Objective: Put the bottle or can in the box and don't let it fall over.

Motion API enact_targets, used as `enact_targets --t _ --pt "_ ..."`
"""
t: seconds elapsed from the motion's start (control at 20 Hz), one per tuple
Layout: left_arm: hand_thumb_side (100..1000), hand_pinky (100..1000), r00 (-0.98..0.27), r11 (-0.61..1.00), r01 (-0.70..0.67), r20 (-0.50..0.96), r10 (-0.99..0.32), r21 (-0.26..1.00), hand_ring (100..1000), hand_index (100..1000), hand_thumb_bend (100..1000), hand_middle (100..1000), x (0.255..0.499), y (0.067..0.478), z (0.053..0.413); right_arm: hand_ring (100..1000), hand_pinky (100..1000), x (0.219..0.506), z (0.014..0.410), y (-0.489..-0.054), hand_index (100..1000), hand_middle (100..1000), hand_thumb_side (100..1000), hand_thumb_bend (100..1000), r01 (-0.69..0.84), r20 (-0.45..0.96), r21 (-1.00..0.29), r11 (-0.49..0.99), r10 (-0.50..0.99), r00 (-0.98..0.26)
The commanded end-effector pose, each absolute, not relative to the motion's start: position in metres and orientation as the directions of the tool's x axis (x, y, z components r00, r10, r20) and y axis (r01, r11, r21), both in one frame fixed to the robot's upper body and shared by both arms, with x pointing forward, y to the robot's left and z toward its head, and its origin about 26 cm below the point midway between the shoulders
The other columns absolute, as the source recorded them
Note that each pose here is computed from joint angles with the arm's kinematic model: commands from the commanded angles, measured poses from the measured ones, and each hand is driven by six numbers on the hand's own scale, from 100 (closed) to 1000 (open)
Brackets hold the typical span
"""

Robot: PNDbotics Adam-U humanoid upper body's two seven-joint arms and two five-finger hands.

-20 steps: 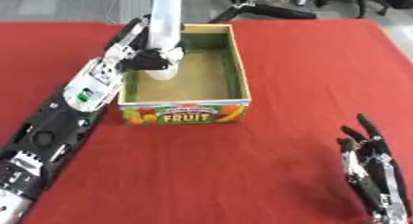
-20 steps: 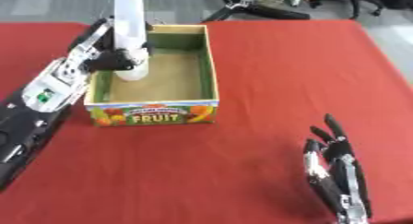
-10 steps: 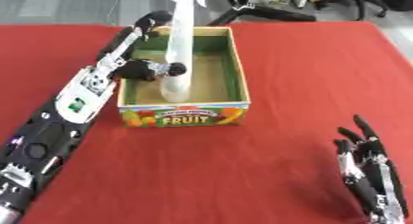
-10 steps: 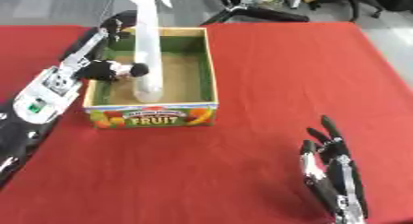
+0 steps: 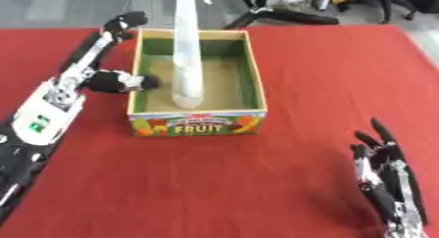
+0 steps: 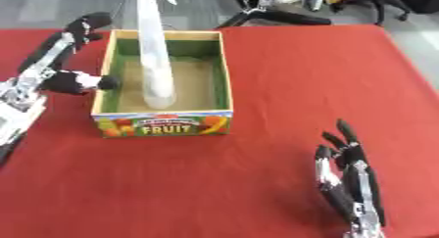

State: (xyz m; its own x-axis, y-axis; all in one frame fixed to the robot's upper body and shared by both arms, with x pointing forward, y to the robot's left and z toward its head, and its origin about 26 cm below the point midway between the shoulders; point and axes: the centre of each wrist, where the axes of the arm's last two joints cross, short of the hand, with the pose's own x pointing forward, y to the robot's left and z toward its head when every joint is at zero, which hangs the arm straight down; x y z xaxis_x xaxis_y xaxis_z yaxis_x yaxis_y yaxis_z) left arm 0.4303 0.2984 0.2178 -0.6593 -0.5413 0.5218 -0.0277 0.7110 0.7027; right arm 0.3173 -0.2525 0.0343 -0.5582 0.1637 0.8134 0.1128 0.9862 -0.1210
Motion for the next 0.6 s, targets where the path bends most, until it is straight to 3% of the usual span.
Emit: enact_targets --t 0.05,0.3,0.6 --pt "552 936 -0.685 0.742 -0.154 0.471 -0.556 0.652 1000 913 907 943 0.409 0.332 0.25 879 793 0.316 0.036 -0.261 964 1000 470 100 0.14 0.806 -0.137 0.981 0.192 -0.56" --pt "558 924 -0.677 0.809 -0.241 0.505 -0.536 0.536 1000 911 883 937 0.379 0.358 0.253 879 793 0.313 0.034 -0.267 964 1000 470 100 0.167 0.808 -0.141 0.976 0.211 -0.55" --pt "564 912 -0.625 0.859 -0.307 0.594 -0.506 0.409 1000 906 844 926 0.348 0.356 0.227 878 792 0.311 0.033 -0.273 964 1000 470 100 0.196 0.807 -0.146 0.97 0.231 -0.544"
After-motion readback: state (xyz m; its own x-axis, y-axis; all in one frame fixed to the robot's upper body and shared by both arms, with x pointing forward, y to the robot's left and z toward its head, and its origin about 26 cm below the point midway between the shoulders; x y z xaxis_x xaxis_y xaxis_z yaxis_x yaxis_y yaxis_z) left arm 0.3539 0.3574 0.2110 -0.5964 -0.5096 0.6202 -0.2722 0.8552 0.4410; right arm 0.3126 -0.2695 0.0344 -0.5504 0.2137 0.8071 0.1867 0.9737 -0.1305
